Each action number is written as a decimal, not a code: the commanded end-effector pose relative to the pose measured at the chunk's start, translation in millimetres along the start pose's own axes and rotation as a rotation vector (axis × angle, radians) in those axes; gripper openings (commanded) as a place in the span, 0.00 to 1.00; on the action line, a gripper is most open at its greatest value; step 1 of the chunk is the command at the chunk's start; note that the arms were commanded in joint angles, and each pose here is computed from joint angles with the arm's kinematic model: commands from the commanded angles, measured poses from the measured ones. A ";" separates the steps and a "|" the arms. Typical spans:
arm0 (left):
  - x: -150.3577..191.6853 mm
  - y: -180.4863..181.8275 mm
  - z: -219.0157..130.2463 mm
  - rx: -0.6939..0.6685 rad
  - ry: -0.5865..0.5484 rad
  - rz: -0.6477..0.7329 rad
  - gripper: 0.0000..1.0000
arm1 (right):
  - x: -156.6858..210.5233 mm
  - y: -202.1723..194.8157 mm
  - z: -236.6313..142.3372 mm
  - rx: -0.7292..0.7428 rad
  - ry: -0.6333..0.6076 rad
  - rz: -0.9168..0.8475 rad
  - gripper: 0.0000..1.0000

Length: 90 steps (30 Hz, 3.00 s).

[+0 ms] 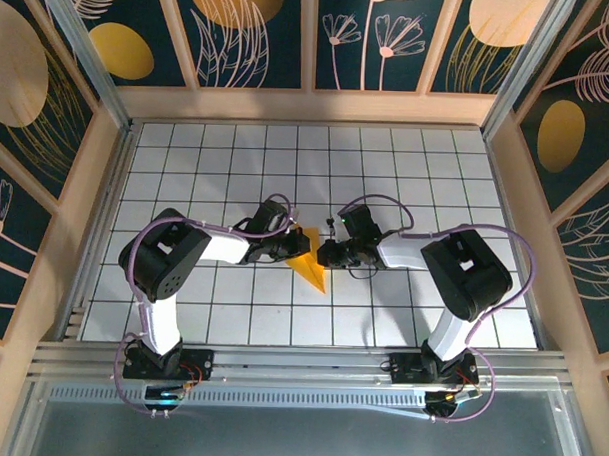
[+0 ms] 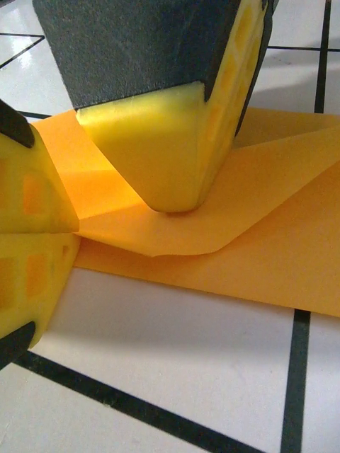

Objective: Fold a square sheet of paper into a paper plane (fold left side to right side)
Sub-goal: Fourth fold the wing at the center of the table.

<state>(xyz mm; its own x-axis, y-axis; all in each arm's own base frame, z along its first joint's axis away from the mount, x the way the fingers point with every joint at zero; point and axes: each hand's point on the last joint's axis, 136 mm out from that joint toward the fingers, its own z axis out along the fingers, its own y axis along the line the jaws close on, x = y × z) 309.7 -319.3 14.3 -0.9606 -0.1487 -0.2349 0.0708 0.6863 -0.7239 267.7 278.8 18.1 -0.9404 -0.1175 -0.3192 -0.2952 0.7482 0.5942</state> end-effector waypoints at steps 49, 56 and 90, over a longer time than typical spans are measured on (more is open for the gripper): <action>21.9 46.1 4.6 -0.161 0.044 -0.026 0.00 | 76.5 23.3 -14.6 -0.103 0.158 0.059 0.00; 22.1 47.2 5.4 -0.163 0.045 -0.027 0.00 | 77.8 19.3 -15.5 -0.076 0.161 0.054 0.00; 22.8 49.9 6.0 -0.172 0.046 -0.028 0.00 | 99.5 12.3 -19.1 -0.029 0.226 0.053 0.00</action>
<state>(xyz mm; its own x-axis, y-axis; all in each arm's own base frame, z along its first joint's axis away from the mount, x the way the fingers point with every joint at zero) 309.8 -319.5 14.4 -0.9572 -0.1516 -0.2464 0.0763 0.6894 -0.7204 185.9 273.9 17.4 -0.9681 -0.1879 -0.1659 -0.2506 0.7128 0.6550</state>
